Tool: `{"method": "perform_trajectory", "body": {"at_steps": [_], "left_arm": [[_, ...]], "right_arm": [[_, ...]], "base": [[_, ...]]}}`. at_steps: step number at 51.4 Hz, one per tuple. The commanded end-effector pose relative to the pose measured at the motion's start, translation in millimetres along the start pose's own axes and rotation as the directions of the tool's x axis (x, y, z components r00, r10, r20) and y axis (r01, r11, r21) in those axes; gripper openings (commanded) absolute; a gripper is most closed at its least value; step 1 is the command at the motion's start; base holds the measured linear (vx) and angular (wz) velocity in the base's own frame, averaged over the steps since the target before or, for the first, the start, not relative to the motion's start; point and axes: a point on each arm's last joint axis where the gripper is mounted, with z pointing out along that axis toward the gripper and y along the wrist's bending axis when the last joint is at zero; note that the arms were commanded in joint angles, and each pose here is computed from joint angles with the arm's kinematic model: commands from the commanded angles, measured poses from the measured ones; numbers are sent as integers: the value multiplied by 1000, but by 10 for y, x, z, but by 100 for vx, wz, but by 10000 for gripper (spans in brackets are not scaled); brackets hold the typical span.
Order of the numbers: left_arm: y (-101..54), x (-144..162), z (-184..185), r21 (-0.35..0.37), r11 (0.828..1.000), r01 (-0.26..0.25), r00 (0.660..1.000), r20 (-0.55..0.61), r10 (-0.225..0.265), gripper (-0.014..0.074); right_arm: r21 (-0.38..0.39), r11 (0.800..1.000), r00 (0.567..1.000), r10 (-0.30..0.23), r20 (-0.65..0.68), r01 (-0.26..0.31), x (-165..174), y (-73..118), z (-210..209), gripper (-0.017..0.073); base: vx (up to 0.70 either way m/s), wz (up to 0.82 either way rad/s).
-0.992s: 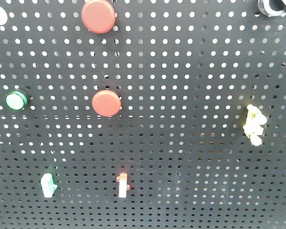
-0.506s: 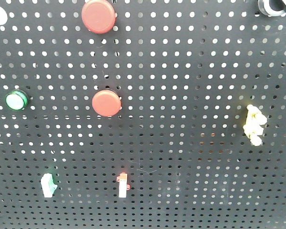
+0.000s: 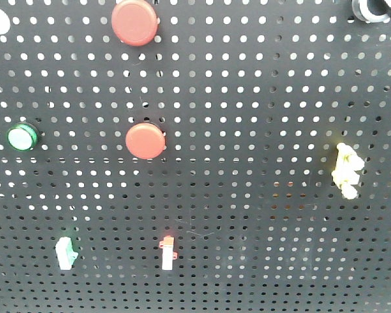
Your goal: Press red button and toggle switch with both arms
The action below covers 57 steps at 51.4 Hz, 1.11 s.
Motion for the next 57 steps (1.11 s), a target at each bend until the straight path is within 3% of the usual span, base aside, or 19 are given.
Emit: {"method": "perform_trajectory", "body": {"at_steps": [1,8,14,17,22,57], "left_arm": [[-2,38,3,-2,1000,9,998,60,-9,1],[-2,38,3,-2,1000,9,998,60,-9,1],[-2,38,3,-2,1000,9,998,60,-9,1],[-2,39,3,-2,1000,9,998,59,-9,1],[-2,40,4,-2,1000,9,998,57,-9,1],[-2,41,4,-2,1000,9,998,56,-9,1]], "right_arm": [[78,997,994,13,105,-22,162,-63,190,-3],[101,995,996,-2,85,-7,691,-51,352,-3],[88,993,993,71,97,-79,981,-20,374,-3],[94,991,995,88,49,-92,1020,-22,354,-3],[98,993,998,67,17,-68,1051,-22,355,-3],[98,993,998,64,14,-65,1054,-22,354,-3]], "base": [[0,0],[0,0],[0,0],[0,0],[0,0],[0,0]]}}
